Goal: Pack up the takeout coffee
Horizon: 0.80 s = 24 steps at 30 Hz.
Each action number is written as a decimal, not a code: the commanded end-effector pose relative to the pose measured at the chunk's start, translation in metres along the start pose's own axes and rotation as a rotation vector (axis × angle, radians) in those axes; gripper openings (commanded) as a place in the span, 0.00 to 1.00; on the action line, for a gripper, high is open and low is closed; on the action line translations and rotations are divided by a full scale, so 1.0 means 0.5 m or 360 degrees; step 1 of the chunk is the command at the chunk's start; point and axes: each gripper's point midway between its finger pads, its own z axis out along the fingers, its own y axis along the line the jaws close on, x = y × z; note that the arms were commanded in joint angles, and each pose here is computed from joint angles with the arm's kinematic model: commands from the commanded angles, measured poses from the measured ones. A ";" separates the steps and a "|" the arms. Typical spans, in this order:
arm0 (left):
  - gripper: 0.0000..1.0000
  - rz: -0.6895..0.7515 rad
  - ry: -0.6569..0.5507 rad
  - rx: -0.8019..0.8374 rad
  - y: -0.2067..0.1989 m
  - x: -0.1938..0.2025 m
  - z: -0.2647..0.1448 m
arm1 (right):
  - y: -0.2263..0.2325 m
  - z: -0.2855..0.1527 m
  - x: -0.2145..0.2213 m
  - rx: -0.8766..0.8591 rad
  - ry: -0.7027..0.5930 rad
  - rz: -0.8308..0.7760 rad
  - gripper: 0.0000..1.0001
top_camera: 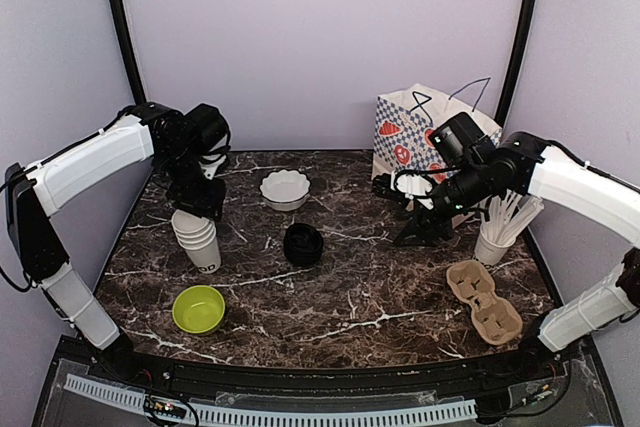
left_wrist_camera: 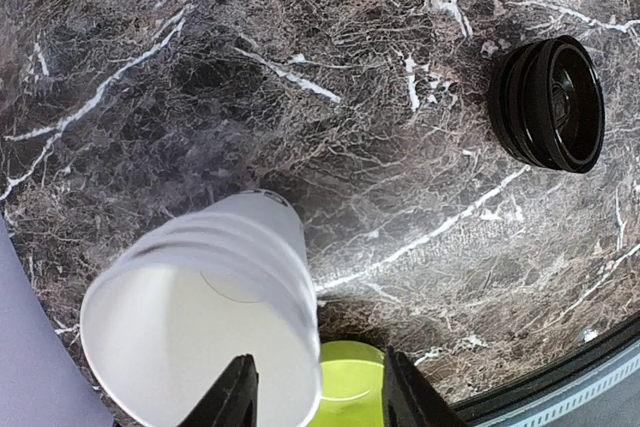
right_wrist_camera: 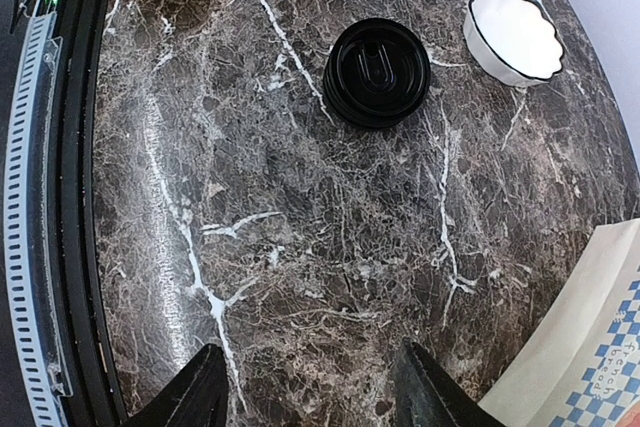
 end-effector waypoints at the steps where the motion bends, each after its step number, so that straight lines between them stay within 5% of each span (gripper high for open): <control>1: 0.44 -0.0054 0.0064 0.0009 0.003 0.023 0.009 | 0.001 0.011 -0.003 -0.0007 -0.0006 -0.0022 0.56; 7: 0.34 -0.0075 0.0078 -0.0088 0.025 0.028 0.015 | -0.001 0.011 -0.005 -0.0003 -0.0004 -0.0022 0.55; 15: 0.04 -0.0071 0.0089 -0.0142 0.037 0.026 0.023 | -0.002 0.013 -0.002 0.0001 0.0005 -0.0021 0.53; 24: 0.00 -0.0092 0.0065 -0.0441 0.117 0.020 0.004 | -0.002 0.020 0.001 -0.0005 0.0010 -0.0021 0.52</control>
